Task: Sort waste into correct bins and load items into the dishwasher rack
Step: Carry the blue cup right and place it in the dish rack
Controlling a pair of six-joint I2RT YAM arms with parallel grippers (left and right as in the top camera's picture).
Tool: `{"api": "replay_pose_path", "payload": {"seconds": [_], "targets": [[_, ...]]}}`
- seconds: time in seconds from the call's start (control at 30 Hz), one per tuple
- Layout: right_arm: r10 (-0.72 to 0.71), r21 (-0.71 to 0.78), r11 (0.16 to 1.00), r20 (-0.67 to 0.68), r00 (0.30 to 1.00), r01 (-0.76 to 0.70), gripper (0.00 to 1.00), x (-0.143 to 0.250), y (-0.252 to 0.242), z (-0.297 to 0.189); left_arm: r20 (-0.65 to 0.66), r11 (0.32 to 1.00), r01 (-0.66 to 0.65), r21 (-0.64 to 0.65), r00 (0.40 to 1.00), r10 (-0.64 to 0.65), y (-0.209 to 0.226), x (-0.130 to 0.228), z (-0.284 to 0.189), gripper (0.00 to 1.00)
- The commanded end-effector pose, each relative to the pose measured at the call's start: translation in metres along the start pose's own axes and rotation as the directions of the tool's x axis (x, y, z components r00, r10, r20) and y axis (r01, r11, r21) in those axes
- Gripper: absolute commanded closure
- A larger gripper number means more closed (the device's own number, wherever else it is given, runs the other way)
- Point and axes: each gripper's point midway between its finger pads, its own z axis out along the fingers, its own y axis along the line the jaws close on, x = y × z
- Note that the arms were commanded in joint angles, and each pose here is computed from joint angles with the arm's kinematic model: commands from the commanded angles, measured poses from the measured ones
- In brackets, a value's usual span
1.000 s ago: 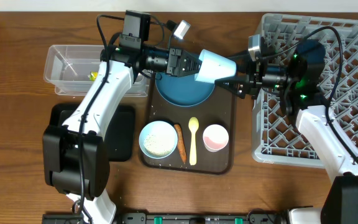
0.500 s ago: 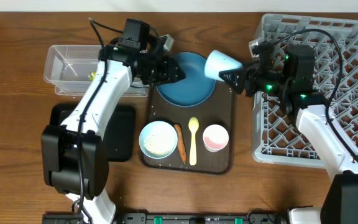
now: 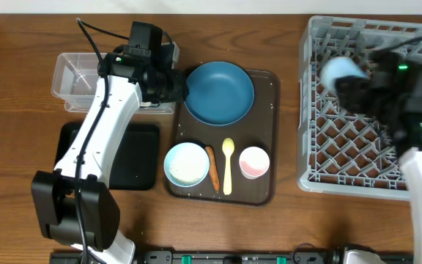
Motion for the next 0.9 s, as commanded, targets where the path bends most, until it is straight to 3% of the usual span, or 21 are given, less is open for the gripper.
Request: {"api": "replay_pose_path", "payload": {"seconds": [0.0, 0.33, 0.6, 0.87], "targets": [[0.034, 0.288, 0.957, 0.037, 0.999, -0.043, 0.99, -0.021, -0.066, -0.035, 0.012, 0.999, -0.020, -0.030, 1.000, 0.020, 0.004, -0.002, -0.003, 0.59], [0.334, 0.634, 0.735, -0.030, 0.942, -0.241, 0.99, 0.009, -0.201, -0.077, 0.012, 0.999, -0.020, -0.030, 1.000, 0.020, 0.004, -0.002, -0.003, 0.59], [0.537, 0.716, 0.612, -0.066, 0.841, -0.335, 0.99, 0.059, -0.275, -0.068, 0.012, 0.999, -0.020, -0.030, 1.000, 0.020, 0.004, -0.002, -0.003, 0.59], [0.602, 0.736, 0.571, -0.076, 0.795, -0.362, 0.99, 0.082, -0.308, -0.052, 0.012, 0.999, -0.020, -0.030, 1.000, 0.020, 0.004, -0.002, -0.003, 0.59]]}}
